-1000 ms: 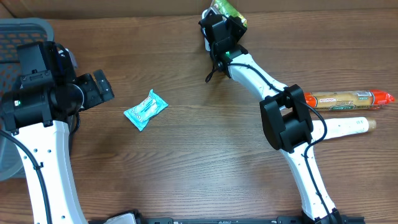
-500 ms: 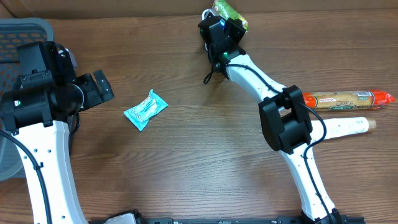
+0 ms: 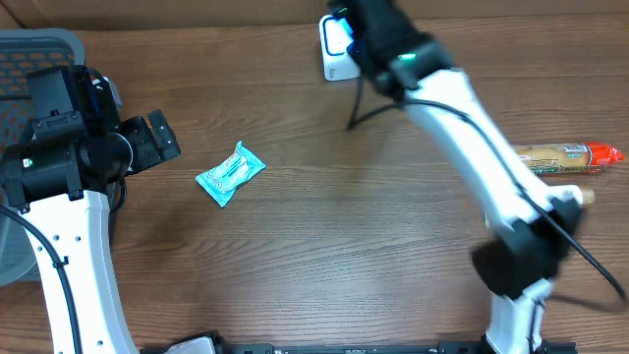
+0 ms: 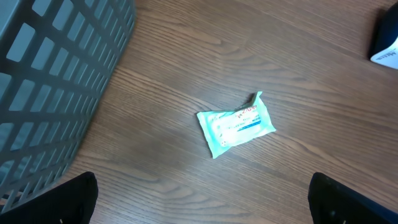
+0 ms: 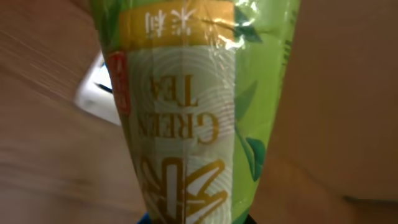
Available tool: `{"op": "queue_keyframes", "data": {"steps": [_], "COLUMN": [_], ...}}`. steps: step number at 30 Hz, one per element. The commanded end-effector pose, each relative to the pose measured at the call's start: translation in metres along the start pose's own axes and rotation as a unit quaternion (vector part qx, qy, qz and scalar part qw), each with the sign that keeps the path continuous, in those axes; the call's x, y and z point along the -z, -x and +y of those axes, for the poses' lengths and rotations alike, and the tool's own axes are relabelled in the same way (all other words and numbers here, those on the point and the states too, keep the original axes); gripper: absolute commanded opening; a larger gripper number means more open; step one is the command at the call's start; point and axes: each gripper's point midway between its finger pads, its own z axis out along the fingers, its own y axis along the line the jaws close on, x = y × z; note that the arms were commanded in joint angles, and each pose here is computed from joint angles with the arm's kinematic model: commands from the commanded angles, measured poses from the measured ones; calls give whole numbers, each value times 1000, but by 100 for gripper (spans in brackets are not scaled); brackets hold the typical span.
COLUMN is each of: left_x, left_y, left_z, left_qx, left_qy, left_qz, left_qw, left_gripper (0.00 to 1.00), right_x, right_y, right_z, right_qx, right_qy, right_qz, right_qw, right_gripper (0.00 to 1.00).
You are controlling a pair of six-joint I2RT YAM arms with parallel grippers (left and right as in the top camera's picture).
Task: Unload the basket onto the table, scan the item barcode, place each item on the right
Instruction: 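Carry the pouch right and lay it beside the spaghetti pack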
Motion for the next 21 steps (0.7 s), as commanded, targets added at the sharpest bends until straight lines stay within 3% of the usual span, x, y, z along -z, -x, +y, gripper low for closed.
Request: {"op": "queue_keyframes", "data": {"steps": [1, 5, 10, 15, 21], "left_x": [2, 2, 2, 2, 2], "left_y": [5, 5, 5, 5, 5], "left_z": [0, 0, 0, 0, 0], "left_qx": [-8, -8, -8, -8, -8], "left_qy": [-2, -2, -2, -2, -2], "left_qz": [-6, -6, -6, -6, -6], "left_qw": [1000, 1000, 1000, 1000, 1000], "left_gripper": [100, 99, 100, 100, 100], "right_x": [43, 40, 21, 7, -9], "right_y": [2, -49, -149, -231, -336], "right_z": [-25, -64, -123, -143, -129], "right_qx": [-196, -393, -613, -668, -708], "right_qy": [87, 110, 18, -31, -149], "right_qz": [-21, 66, 192, 269, 352], "right_qw": [977, 911, 766, 693, 593], "right_gripper": [4, 4, 4, 4, 3]}}
